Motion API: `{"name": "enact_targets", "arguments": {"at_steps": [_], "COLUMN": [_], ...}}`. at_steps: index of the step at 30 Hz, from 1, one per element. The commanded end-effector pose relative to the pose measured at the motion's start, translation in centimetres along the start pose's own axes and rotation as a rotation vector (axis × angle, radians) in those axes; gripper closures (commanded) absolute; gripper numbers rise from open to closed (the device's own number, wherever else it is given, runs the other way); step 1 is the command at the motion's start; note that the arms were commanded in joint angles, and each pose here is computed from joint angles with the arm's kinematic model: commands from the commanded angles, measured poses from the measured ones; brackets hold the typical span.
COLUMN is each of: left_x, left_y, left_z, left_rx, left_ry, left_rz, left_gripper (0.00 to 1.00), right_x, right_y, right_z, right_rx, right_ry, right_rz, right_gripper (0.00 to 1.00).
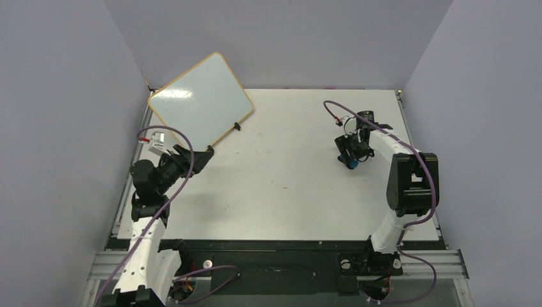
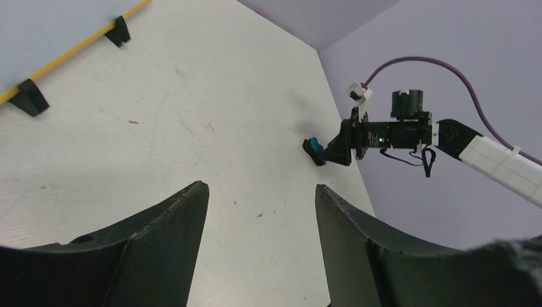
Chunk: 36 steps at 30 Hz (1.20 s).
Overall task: Erase the whiteboard
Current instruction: Place the whiteboard eraser at the center of the board, then reset both arms
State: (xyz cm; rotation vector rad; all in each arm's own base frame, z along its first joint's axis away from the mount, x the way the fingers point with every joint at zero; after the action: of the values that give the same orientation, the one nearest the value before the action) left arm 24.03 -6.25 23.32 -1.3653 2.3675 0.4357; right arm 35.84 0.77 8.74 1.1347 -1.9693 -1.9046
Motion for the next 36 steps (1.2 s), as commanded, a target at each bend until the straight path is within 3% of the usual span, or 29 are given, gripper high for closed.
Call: {"name": "enact_targets", "arguments": {"at_steps": [1,9,12,16,18,19,21,24,30,36], "left_x": [1.9,8.1,7.2,4.7,3.1,2.4,1.0,-0.5,-1.8,-1.8], "left_y": [-1.5,-4.0,-4.2,-3.2,-2.2,-1.9,-1.2,-0.2,1.0,2.1], "left_z": [-2.7,-4.2,-4.4,-5.2,-6.1,-6.0,-6.2,-7.0,-7.2,-6.8], "left_rx": [0.096,0.088,-0.02,-0.095,-0.093,-0.104,-0.104,-0.044,-0.067,-0.127], "left_ry": [-0.03,-0.134,-0.28,-0.439,-0.483,-0.483,-0.457,-0.378,-0.336,-0.363], "left_rz": [0.096,0.291,0.282,0.197,0.113,0.079,-0.005,-0.049,-0.06,-0.071], "left_gripper": [0.41,0.41,0.41,0.4,0.31,0.27,0.16,0.09,0.08,0.08], "right_x": [-0.5,-1.7,-2.9,-4.0,-3.6,-3.4,-2.7,-1.8,-0.2,0.1], "right_y": [1.1,6.4,9.3,16.5,18.9,19.8,20.9,21.5,22.7,22.1], "right_z": [-0.2,1.2,1.8,0.6,-0.6,-1.8,-2.0,-1.1,-0.4,-0.8], "right_rx": [-0.023,-0.024,-0.015,0.177,0.257,0.282,0.217,0.067,0.178,0.192], "right_ry": [0.06,0.202,0.223,0.16,0.038,-0.088,-0.216,-0.242,-0.147,-0.279], "right_rz": [-0.045,-0.245,-0.364,-0.586,-0.684,-0.74,-0.817,-0.851,-0.822,-0.774], "right_gripper": [0.41,0.41,0.42,0.42,0.31,0.15,0.02,0.01,0.0,0.0]}}
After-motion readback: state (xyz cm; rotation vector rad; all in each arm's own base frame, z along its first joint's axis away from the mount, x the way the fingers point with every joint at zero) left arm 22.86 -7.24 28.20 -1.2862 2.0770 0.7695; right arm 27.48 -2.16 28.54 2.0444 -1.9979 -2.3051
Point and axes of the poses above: each gripper's point midway between its finger pads, its own y axis back along the fingers, its own z axis along the line the jaws close on, x = y × z, the point moved 5 cm from there along y, back along the fingers, and after that the axes turned 13 degrees about y, right-handed, at the moved point
